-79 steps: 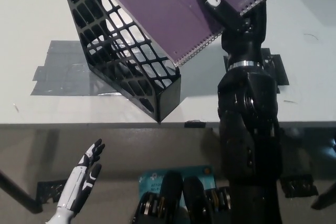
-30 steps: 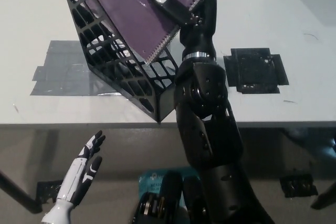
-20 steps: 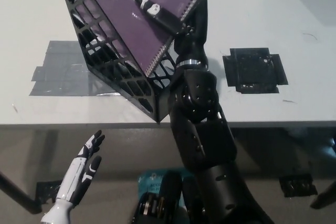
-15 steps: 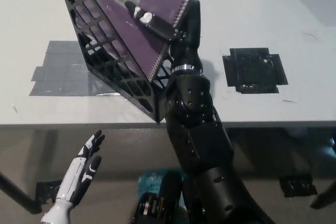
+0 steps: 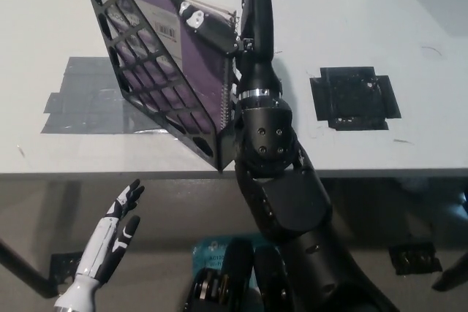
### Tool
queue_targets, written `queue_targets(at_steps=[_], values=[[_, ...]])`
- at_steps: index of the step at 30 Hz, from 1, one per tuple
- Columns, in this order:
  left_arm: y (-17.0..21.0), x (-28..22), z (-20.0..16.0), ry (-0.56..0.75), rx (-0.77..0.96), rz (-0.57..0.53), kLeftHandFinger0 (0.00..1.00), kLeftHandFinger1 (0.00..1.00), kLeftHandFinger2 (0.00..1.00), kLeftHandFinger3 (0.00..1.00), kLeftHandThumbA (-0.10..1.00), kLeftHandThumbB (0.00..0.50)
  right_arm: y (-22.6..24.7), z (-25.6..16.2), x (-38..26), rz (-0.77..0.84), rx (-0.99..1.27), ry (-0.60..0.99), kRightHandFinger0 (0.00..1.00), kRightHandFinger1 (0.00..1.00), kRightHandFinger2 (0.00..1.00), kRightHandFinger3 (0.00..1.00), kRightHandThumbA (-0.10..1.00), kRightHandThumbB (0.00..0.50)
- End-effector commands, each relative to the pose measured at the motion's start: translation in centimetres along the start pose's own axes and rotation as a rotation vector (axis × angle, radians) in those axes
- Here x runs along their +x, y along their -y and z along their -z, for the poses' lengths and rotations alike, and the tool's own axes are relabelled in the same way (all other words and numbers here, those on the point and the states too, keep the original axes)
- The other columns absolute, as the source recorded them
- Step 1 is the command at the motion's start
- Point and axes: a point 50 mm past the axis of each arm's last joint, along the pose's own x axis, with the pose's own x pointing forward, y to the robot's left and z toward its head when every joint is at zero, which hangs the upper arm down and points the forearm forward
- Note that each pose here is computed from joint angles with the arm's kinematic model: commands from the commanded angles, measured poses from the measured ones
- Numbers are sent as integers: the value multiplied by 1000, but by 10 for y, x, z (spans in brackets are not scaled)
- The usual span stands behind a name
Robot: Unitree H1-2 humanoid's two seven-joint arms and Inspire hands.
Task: A person hands a notebook to the robot and the robot grabs it with its right hand and places it in the magazine stand kept in the centre of the desk infront of it.
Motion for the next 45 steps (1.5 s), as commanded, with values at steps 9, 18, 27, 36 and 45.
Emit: queue_targets(at_steps=[9,18,27,36,45], values=[[-12,7,-9,71,33,5,1000,1000,1000,1000,1000,500,10,-104,0,-52,55,330,1000,1000,1000,1000,1000,384],[-6,-1,-4,48,36,8,1000,1000,1000,1000,1000,500,63,-199,-57,-34,30,705,1000,1000,1000,1000,1000,335],[2,-17,2,14,40,36,1000,1000,1000,1000,1000,500,123,-157,-138,-24,-126,574,1000,1000,1000,1000,1000,331],[5,-13,5,4,13,23,991,1000,1000,1000,1000,500,167,-55,-192,-17,-146,143,1000,1000,1000,1000,1000,242],[5,-8,7,-3,-7,19,1000,1000,1000,1000,1000,500,193,14,-244,12,-181,-120,1000,1000,1000,1000,1000,236]])
